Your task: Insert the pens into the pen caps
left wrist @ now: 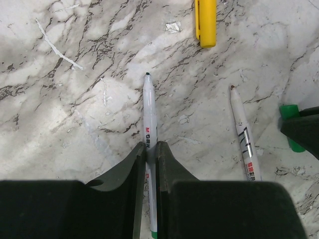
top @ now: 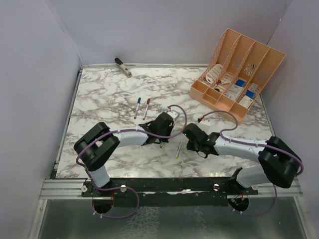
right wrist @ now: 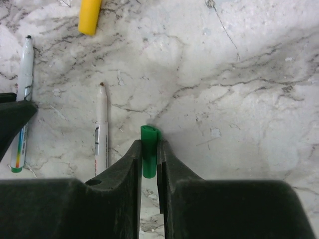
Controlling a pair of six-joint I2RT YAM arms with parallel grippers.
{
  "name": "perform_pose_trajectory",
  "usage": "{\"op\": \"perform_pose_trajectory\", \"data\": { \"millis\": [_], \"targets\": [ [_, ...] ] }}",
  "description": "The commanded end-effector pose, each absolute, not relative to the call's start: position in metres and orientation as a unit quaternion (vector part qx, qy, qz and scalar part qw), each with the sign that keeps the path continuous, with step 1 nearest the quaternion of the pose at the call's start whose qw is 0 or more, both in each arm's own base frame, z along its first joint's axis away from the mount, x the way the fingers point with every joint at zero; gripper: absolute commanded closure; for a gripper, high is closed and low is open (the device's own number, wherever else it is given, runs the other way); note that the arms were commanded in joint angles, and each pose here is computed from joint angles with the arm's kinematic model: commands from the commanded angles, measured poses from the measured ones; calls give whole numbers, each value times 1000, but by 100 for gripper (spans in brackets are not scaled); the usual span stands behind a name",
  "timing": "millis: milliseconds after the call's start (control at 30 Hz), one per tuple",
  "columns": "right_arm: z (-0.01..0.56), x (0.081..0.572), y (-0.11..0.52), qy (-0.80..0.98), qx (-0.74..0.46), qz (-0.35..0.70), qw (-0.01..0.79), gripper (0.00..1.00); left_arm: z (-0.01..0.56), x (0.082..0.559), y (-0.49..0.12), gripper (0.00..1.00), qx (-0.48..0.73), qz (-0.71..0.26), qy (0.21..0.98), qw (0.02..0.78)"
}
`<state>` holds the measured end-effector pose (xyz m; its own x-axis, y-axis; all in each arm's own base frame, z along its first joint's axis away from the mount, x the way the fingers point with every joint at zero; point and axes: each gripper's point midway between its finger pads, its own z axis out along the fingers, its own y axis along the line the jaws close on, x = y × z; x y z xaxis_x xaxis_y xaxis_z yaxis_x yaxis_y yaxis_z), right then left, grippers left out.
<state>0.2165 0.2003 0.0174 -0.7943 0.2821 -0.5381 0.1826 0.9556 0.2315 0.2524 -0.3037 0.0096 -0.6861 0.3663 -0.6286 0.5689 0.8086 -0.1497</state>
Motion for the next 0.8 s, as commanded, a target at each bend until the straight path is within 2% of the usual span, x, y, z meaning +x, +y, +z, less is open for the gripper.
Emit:
{"op": "perform_pose_trajectory", "data": {
  "millis": [0,333,767],
  "targets": [
    [-1,183,157,957,125,8,261,99,-68,164,-231,100,279,-70,953,94],
    [75,237,162,897,138,52,418,99,-40,201,-250,100,289,-64,939,173],
    [156,292,187,817,107,95,559,99,32,235,-261,100,276,-119,888,347]
  ]
}}
